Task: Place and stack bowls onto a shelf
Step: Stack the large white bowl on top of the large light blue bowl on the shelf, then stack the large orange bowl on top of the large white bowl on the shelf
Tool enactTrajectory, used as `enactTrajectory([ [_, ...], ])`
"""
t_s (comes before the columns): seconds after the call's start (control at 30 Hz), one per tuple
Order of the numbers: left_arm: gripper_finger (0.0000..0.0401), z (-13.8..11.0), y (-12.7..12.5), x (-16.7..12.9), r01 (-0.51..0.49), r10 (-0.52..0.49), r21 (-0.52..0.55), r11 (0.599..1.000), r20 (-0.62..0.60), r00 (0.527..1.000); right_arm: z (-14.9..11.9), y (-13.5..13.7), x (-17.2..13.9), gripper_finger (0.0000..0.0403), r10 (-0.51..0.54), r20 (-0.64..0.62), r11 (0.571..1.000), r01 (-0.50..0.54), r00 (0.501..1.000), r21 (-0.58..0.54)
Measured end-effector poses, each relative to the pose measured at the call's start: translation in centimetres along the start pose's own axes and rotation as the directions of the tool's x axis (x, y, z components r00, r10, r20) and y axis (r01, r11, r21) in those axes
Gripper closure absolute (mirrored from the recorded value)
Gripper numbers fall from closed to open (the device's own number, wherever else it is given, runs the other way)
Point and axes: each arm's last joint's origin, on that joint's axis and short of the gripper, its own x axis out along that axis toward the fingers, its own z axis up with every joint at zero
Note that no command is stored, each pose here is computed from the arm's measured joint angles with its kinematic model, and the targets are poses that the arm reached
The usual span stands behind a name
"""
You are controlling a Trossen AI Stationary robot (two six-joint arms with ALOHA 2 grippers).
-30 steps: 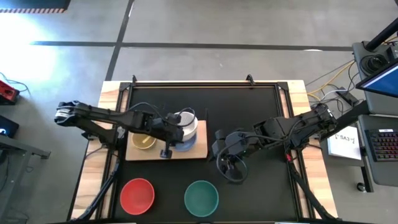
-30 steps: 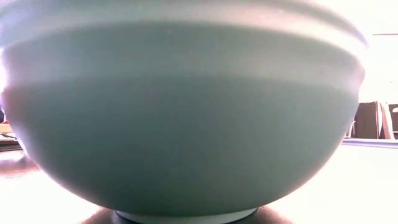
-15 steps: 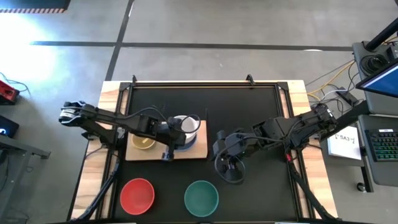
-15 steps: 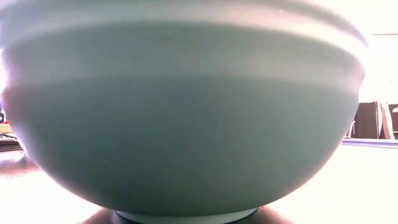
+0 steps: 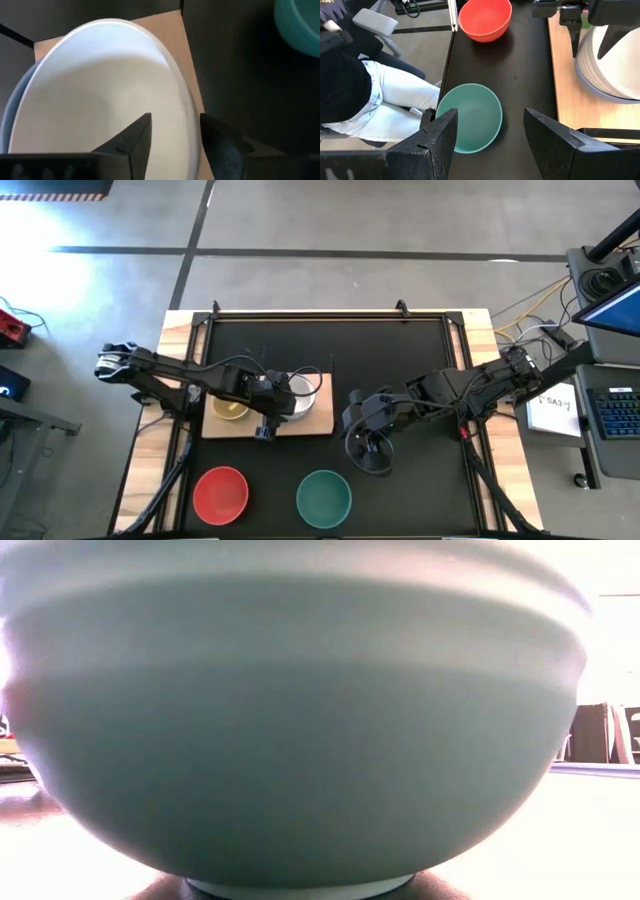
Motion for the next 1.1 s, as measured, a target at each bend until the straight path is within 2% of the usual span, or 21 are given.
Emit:
enactTrajectory([
  [0.13,0.0238,0.5,-0.3,-1.1,0.009,-0.009,-0.023,1.000,-0.020,1.000,0.0,0.0,0.0,0.0188,0.000,0.000,1.000,0.000,1.000,0.000],
  [0.37,0.0242,1.9,-2.3,-3.7,0.048,-0.048,0.008,0.999,-0.004,0.999,0.0,0.0,0.0,0.0188,0.000,0.000,1.000,0.000,1.000,0.000],
  [0.57,0.0250,2.5,-4.8,-6.3,-0.008,0.006,0.033,0.999,0.059,0.998,0.0,0.0,0.0,0.0188,0.000,-0.001,1.000,0.000,1.000,-0.002],
  [0.7,0.0254,2.1,-5.7,-7.1,-0.076,0.074,0.016,0.997,0.072,0.995,0.0,0.0,0.0,0.0188,0.000,-0.001,1.000,0.000,1.000,-0.003],
  [0.83,0.0255,0.6,-7.0,-7.2,-0.071,0.069,-0.055,0.996,-0.028,0.997,0.0,0.0,0.0,0.0188,0.000,-0.001,1.000,0.000,1.000,-0.003],
  [1.0,0.0256,-0.8,-9.8,-7.9,-0.036,0.028,-0.107,0.994,-0.081,0.996,0.0,0.0,0.0,0.0188,-0.001,-0.001,1.000,0.001,1.000,-0.007],
  [1.1,0.0256,-1.8,-11.9,-8.4,0.062,-0.087,-0.182,0.981,-0.130,0.988,0.0,0.0,0.0,0.0188,-0.001,-0.002,1.000,0.001,1.000,-0.002],
])
